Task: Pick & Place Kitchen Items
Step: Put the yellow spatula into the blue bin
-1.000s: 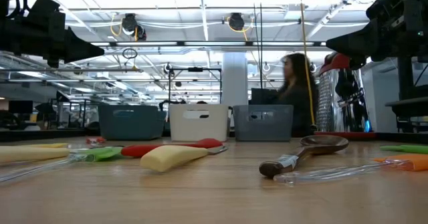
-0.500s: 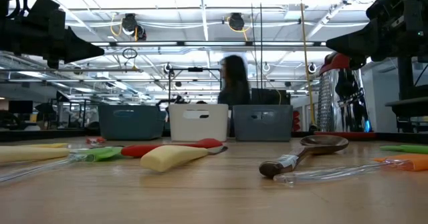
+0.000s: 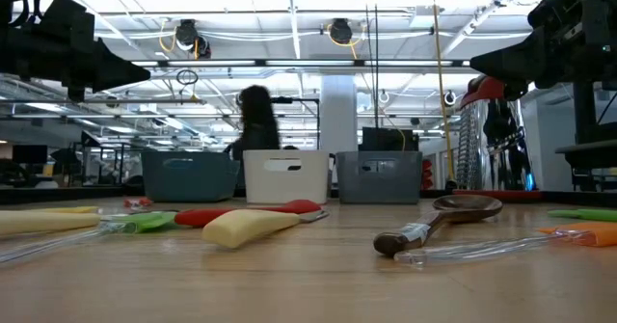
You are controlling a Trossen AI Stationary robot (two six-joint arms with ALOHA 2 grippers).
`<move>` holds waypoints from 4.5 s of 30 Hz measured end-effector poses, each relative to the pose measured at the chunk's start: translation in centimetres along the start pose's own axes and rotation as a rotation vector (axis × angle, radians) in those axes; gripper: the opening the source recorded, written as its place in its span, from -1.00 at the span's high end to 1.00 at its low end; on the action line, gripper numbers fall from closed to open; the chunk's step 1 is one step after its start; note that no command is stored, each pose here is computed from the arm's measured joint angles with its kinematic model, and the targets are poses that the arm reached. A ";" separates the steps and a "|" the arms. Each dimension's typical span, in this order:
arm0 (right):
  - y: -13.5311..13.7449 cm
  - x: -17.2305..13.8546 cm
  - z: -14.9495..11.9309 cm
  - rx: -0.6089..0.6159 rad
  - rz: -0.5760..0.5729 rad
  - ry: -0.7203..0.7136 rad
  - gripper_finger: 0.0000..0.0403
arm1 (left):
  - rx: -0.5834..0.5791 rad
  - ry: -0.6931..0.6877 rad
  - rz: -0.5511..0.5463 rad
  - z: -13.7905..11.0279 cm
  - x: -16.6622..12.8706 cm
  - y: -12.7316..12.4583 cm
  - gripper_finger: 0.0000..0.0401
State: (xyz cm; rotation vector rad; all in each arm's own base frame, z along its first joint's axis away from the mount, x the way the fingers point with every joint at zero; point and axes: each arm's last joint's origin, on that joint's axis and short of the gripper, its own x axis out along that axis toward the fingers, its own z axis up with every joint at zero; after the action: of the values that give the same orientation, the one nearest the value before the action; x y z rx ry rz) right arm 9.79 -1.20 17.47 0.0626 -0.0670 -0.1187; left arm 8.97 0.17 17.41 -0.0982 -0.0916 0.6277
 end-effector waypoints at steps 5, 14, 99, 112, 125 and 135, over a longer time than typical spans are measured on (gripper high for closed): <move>0.0 0.0 0.0 0.000 0.000 0.000 0.98 | -0.009 0.001 -0.006 0.0 0.0 0.0 0.89; 0.0 0.0 0.2 -0.001 0.001 -0.016 0.98 | -0.032 0.006 -0.073 0.0 0.0 -0.2 0.86; 0.1 6.2 0.7 0.072 0.009 -0.003 0.30 | -0.519 1.372 0.133 0.2 6.6 -13.9 0.22; 1.3 11.9 0.9 0.009 0.207 0.179 0.30 | -0.535 1.477 0.333 -1.6 5.4 -14.3 0.22; 1.3 13.7 0.0 -0.035 0.210 0.196 0.30 | -0.520 1.428 0.394 -1.7 4.7 -14.3 0.22; 1.3 13.7 0.0 -0.037 0.210 0.195 0.30 | -0.465 1.457 0.348 -1.7 4.6 -14.2 0.22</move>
State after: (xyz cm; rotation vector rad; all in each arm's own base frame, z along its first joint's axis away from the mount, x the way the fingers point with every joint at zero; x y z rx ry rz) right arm 23.49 -1.55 18.44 0.0300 0.1232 0.0963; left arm 21.18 -8.67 17.67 -1.0079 1.2156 0.7429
